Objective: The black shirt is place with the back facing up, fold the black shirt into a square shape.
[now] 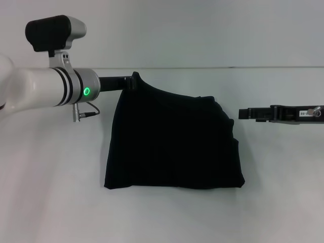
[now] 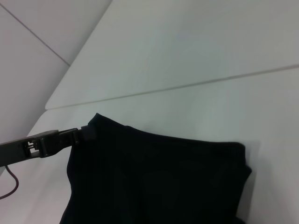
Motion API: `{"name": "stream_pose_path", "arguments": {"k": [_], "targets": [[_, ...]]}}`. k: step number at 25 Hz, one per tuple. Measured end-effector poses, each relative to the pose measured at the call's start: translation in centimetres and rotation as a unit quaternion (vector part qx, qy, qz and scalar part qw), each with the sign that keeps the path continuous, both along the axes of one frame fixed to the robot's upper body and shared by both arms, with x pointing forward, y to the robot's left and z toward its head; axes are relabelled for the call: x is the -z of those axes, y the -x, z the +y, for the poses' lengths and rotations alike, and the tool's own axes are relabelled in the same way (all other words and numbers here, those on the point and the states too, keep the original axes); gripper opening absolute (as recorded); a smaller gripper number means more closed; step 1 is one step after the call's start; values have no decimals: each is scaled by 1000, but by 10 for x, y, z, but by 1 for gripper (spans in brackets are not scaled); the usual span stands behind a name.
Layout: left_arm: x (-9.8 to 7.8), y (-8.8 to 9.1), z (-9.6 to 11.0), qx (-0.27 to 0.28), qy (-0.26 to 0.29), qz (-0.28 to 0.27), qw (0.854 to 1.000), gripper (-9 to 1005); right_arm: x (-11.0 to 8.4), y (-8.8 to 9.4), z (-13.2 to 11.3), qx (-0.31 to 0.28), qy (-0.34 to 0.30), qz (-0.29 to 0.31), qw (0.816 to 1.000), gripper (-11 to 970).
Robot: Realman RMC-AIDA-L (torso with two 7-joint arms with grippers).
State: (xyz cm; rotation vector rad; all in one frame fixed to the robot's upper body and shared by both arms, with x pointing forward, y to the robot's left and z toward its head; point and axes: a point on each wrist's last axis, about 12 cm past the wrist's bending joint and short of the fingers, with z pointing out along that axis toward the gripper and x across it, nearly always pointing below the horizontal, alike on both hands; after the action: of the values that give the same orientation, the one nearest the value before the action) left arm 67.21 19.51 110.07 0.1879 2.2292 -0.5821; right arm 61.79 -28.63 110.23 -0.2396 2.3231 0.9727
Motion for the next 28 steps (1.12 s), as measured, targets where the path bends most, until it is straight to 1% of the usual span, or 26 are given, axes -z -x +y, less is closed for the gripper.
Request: {"name": "stream_pose_path", "arguments": {"k": [8, 13, 18, 21, 28], "targets": [[1, 1, 0, 3, -8, -7, 1000, 114, 7, 0, 12, 3, -4, 9, 1000, 794], [1, 3, 2, 8, -2, -5, 1000, 334, 16, 4, 19, 5, -12, 28, 1000, 792], [-14, 11, 10, 48, 24, -18, 998, 442, 19, 8, 15, 14, -22, 46, 999, 790], [-20, 18, 13, 62, 31, -27, 997, 507, 21, 11, 13, 19, -28, 59, 998, 788], [-18, 23, 15, 64, 36, -26, 997, 662, 28, 17, 13, 35, -49, 90, 994, 785]]}}
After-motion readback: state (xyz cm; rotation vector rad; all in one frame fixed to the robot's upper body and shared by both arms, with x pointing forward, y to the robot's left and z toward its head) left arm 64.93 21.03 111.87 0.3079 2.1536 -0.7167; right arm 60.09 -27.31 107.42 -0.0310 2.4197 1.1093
